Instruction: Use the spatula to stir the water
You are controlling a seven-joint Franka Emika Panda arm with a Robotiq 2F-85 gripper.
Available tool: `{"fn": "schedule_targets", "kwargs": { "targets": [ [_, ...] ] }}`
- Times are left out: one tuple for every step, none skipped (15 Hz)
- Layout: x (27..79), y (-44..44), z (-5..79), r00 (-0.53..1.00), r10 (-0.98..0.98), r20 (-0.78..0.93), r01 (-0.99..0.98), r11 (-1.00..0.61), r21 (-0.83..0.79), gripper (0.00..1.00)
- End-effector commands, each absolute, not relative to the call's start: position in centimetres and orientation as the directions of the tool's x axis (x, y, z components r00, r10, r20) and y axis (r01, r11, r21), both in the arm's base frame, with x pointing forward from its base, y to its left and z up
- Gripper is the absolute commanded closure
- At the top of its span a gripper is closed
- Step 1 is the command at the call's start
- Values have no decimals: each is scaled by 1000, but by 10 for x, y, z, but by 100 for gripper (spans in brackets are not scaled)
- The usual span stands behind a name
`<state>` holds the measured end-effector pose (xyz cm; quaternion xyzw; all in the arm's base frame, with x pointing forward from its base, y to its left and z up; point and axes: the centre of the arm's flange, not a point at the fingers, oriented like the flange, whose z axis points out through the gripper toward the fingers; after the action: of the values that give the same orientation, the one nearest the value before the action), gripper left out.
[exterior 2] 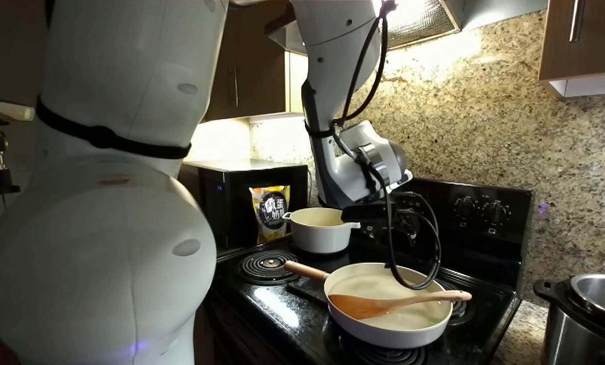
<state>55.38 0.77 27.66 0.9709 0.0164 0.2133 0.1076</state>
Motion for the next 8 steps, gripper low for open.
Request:
{"fn": "schedule_targets", "kwargs": {
  "targets": [
    [561,14,333,946,116,304,59,-980,190,0],
    [562,19,340,954,110,278,61,-982,182,0],
    [564,24,350,963,102,251,54,-980,193,0],
    [566,28,365,973,91,213,46,-977,208,0],
    [571,29,381,983,83,164,43,-972,231,0],
    [576,28,397,991,63,115,33,-969,247,0],
    [579,25,410,997,50,66,30,-963,269,0],
    [578,25,419,999,42,14,36,-956,293,0]
  ]
}}
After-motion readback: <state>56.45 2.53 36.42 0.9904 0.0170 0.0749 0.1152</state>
